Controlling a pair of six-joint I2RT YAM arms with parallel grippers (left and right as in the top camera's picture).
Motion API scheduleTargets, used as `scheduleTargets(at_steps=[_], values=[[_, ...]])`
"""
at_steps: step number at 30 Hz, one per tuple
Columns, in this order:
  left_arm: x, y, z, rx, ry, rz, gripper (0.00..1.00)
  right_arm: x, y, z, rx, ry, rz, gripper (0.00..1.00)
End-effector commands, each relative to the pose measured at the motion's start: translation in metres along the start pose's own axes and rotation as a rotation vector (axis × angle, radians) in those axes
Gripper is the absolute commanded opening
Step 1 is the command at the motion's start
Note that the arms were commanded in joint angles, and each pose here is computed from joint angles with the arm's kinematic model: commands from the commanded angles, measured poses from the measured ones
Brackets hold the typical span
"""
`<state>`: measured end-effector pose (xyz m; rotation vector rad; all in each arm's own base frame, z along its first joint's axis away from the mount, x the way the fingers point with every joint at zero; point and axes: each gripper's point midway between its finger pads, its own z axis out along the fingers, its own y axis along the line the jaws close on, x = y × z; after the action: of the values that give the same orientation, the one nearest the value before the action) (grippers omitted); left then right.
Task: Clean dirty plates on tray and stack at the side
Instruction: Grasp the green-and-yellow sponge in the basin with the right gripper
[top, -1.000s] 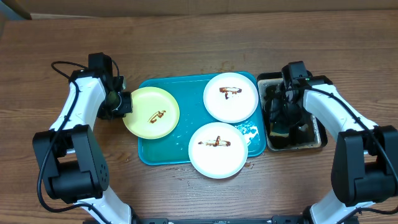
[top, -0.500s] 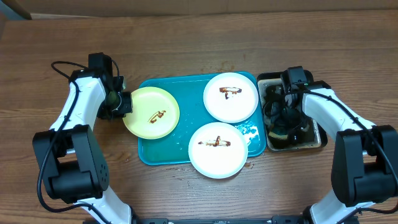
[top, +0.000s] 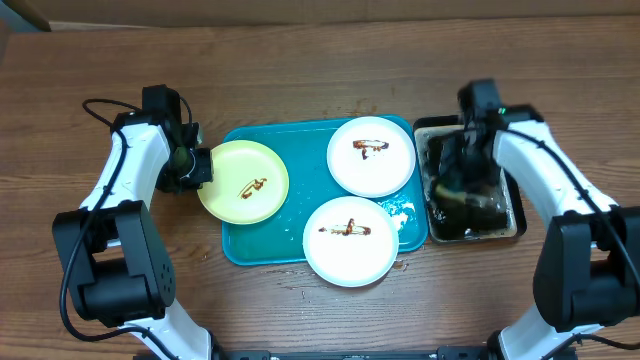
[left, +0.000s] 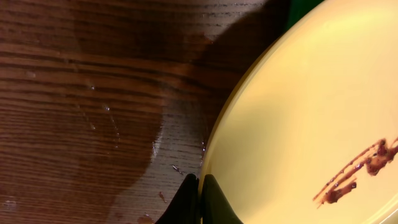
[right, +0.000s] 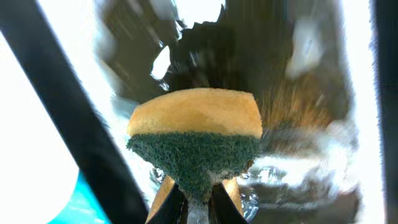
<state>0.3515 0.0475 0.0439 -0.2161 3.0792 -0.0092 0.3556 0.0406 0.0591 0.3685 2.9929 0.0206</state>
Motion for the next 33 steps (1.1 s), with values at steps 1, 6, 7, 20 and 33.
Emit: scheduleTargets(at_steps=[1,6,7,20,33], values=[[-0.007,0.002,-0.011,-0.019,-0.036,-0.011,0.04,-0.018,-0.002,-0.017,0.011,-0.064,0.019,0.04],[-0.006,0.002,-0.011,-0.019,-0.034,-0.011,0.04,-0.003,-0.007,0.006,0.022,-0.037,0.019,0.04],[-0.006,0.002,-0.011,-0.019,-0.034,-0.011,0.04,0.0,-0.008,0.012,0.023,-0.035,0.019,0.04],[-0.005,0.0,-0.011,-0.009,-0.03,-0.011,0.04,0.008,-0.011,0.036,0.01,-0.067,0.019,0.04],[-0.003,-0.007,-0.011,0.037,-0.02,0.016,0.04,-0.02,0.0,-0.053,-0.02,-0.117,0.021,0.04]])
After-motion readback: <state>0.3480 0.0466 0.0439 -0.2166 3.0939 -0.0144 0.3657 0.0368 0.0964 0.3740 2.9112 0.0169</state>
